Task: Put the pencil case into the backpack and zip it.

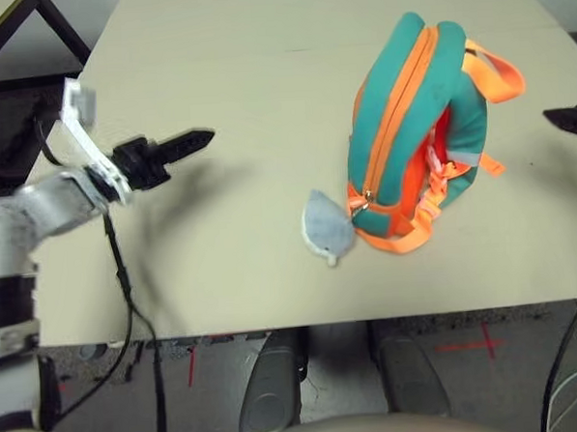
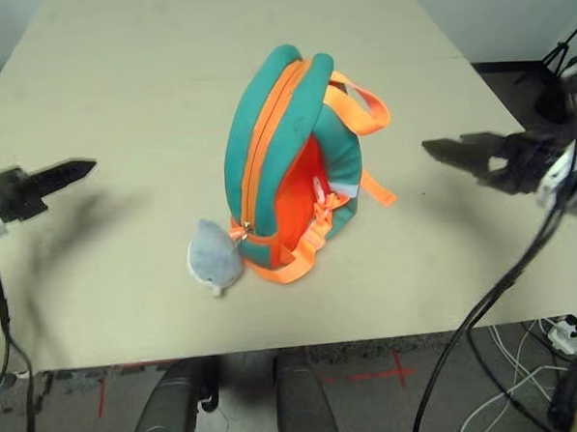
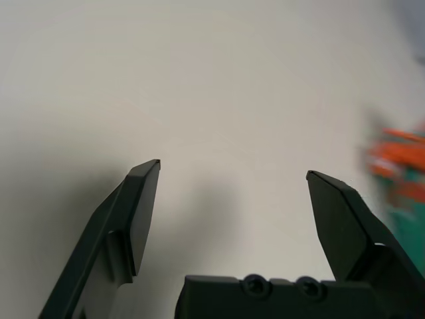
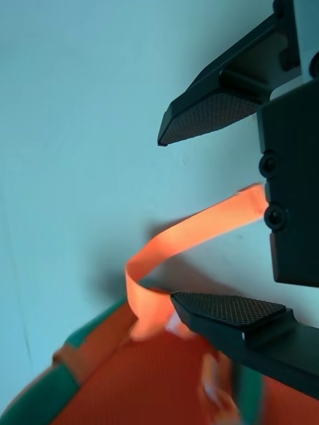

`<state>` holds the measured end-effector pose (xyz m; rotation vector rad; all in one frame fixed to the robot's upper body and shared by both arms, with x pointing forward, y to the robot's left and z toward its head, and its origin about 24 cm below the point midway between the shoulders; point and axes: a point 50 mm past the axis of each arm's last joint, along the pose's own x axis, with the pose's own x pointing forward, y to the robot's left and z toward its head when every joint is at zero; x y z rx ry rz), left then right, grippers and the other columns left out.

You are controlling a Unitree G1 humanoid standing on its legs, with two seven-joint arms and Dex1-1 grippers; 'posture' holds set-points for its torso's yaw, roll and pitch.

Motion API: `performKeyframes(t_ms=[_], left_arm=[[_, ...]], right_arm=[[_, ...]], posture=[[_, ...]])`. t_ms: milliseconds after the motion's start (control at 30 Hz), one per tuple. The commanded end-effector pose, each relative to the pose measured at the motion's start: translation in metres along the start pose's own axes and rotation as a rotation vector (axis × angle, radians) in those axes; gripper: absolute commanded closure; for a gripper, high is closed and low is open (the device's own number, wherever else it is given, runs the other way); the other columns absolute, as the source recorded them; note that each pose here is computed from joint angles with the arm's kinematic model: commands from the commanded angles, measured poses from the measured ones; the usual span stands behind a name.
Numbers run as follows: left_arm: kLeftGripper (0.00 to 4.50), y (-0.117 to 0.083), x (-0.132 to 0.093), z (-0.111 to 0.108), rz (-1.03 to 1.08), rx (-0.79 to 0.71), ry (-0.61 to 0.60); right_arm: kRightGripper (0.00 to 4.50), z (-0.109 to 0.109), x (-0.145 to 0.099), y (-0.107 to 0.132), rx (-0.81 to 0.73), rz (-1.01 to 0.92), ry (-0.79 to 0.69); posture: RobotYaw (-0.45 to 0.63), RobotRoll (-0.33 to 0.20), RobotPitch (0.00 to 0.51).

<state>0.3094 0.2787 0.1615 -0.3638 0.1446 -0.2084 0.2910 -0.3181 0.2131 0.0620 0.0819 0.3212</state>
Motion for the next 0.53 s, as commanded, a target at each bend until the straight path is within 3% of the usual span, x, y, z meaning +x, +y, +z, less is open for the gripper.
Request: performKeyframes(t_ms=[33,167,333,533], left_arm=[[0.01,0.007,0.003,-0.011,0.106,0.174,-0.094],[0.01,-0.009,0.014,-0.031,0.088,0.327,-0.184],[0.01,0.001,0.018,-0.034,0.294,0.461,-0.341],[0.01,0.01,0.018,-0.044,0.379,0.519,-0.367]], right_arm=[[0.0,0.001,0.013,-0.003,-0.088,-0.112,-0.112],[0.0,-0.009,0.025,-0.011,-0.174,-0.206,-0.159],[0.0,-0.029,0.029,-0.013,-0.184,-0.285,-0.165],[0.0,-0.049,0.025,-0.009,-0.186,-0.265,-0.107]], posture=[[0.11,0.0,0.215],[0.1,0.0,0.215],[0.05,0.0,0.229],[0.04,0.0,0.223]])
